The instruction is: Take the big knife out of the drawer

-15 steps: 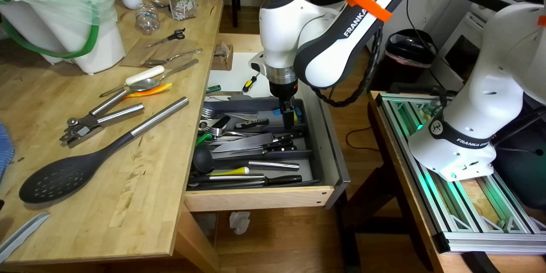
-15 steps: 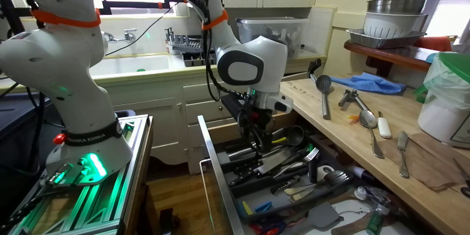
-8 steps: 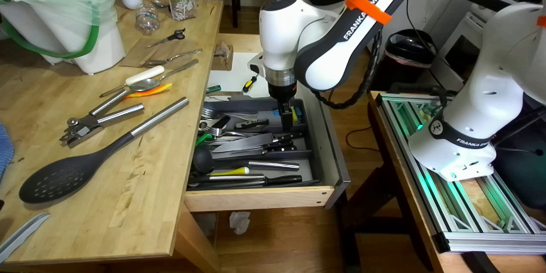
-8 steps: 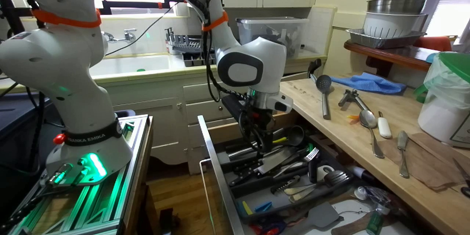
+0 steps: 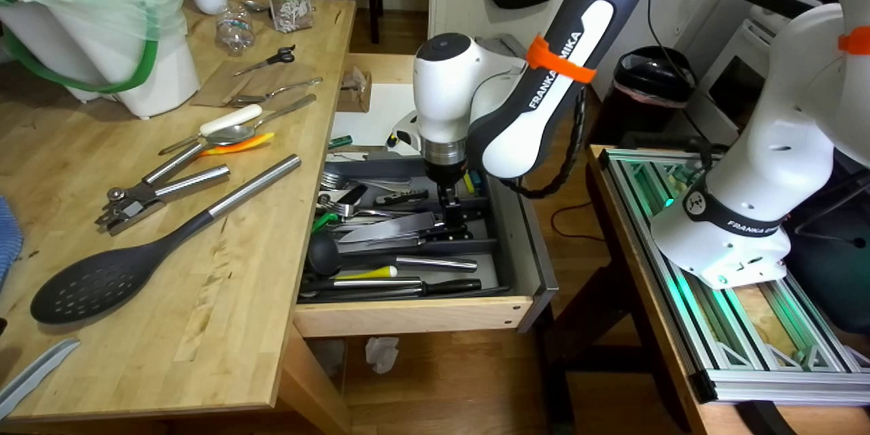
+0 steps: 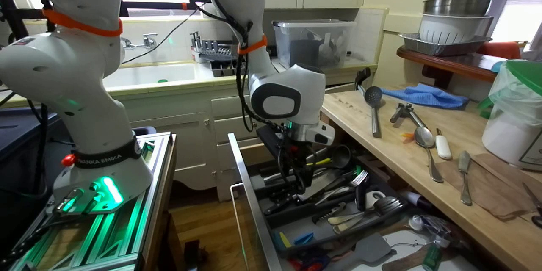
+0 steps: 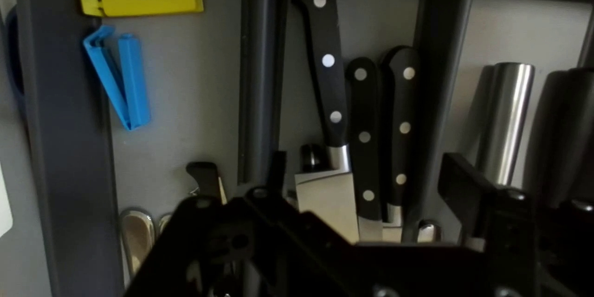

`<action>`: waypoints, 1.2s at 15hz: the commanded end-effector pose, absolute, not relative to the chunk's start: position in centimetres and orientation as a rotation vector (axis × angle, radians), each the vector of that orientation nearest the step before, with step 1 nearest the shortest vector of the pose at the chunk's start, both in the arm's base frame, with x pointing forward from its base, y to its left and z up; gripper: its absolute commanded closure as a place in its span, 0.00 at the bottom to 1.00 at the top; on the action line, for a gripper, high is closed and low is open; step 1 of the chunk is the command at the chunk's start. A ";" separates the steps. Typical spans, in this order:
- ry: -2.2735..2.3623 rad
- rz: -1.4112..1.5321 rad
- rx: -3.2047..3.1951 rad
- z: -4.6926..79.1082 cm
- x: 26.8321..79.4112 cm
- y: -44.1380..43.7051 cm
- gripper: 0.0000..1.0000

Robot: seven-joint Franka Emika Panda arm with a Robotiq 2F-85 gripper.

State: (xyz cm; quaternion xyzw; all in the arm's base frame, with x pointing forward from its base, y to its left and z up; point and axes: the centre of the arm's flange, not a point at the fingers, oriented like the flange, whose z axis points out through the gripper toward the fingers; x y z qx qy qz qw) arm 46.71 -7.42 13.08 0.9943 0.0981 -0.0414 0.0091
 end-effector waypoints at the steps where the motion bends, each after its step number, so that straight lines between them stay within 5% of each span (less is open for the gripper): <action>1: 0.316 -0.076 3.113 10.6 47.7 -8.5 0.41; 3: 0.349 -0.064 3.127 9.8 47.8 -8.6 0.53; 4: 0.366 -0.060 3.127 9.3 47.7 -8.5 0.67; 18: 0.376 -0.097 3.114 8.1 47.3 -9.0 0.63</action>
